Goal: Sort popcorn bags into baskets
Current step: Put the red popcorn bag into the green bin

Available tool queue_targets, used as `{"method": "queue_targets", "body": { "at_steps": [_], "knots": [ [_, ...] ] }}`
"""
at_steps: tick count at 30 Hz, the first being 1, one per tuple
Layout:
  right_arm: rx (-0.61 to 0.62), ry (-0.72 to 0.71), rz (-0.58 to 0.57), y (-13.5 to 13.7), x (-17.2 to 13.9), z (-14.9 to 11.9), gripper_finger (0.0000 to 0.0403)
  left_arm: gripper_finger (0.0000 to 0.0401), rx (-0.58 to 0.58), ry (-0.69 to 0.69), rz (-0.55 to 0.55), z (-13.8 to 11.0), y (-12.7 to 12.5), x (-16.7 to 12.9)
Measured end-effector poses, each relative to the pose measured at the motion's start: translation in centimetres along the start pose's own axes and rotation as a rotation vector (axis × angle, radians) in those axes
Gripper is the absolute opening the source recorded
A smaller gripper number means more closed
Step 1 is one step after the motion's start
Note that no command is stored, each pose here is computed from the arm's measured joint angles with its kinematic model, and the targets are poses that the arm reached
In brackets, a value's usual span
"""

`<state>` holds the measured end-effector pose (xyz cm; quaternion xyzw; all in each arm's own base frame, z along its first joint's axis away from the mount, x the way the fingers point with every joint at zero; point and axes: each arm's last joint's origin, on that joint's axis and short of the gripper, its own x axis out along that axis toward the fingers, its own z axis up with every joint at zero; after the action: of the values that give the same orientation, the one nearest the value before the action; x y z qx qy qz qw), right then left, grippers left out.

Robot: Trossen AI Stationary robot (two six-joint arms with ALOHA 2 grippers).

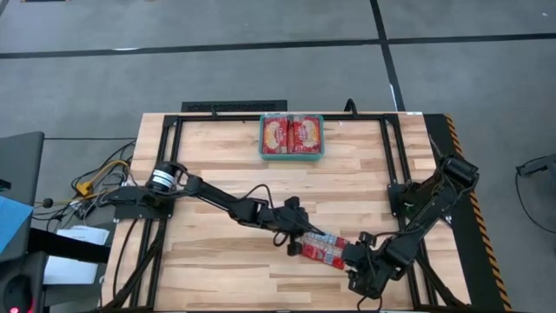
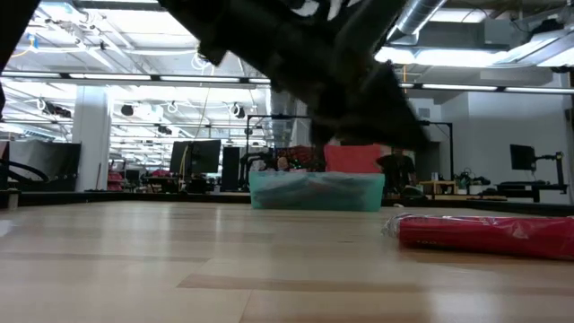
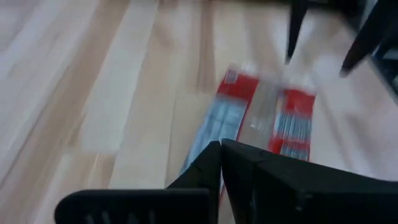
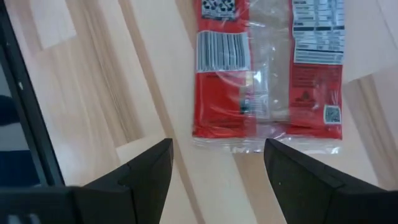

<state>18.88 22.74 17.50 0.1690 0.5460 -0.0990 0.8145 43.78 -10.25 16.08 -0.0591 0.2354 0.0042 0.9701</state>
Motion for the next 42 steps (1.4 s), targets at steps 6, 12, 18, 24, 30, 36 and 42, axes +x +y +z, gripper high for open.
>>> {"method": "queue_targets", "body": {
  "at_steps": [6,12,18,24,30,36,42],
  "knots": [
    [0.009,-0.006,0.012,0.1,-0.1,0.1,0.0276,0.0,0.002,0.037,0.026,-1.6,0.4,1.0],
    [0.013,-0.008,0.01,0.0,-0.1,0.2,0.0276,0.0,-0.012,0.075,0.045,-2.9,0.6,1.7],
    [0.01,-0.027,0.003,0.0,-0.1,0.3,0.0276,0.0,0.008,0.098,0.2,-3.1,1.5,1.6],
    [0.004,-0.051,-0.013,-0.1,-0.1,0.3,0.0276,0.0,-0.052,0.22,0.307,-3.7,3.6,1.3],
    [-0.002,-0.102,-0.037,-0.2,-0.1,0.4,0.0276,0.0,-0.045,0.289,0.424,-2.3,5.4,-0.8],
    [-0.01,-0.124,-0.067,-0.4,-0.1,0.5,0.0276,0.0,-0.116,0.154,0.34,0.9,5.3,-2.1],
    [-0.009,-0.125,-0.063,-0.4,-0.1,0.5,0.0276,0.0,-0.136,-0.008,-0.019,3.0,3.5,-1.7]
  ]
}}
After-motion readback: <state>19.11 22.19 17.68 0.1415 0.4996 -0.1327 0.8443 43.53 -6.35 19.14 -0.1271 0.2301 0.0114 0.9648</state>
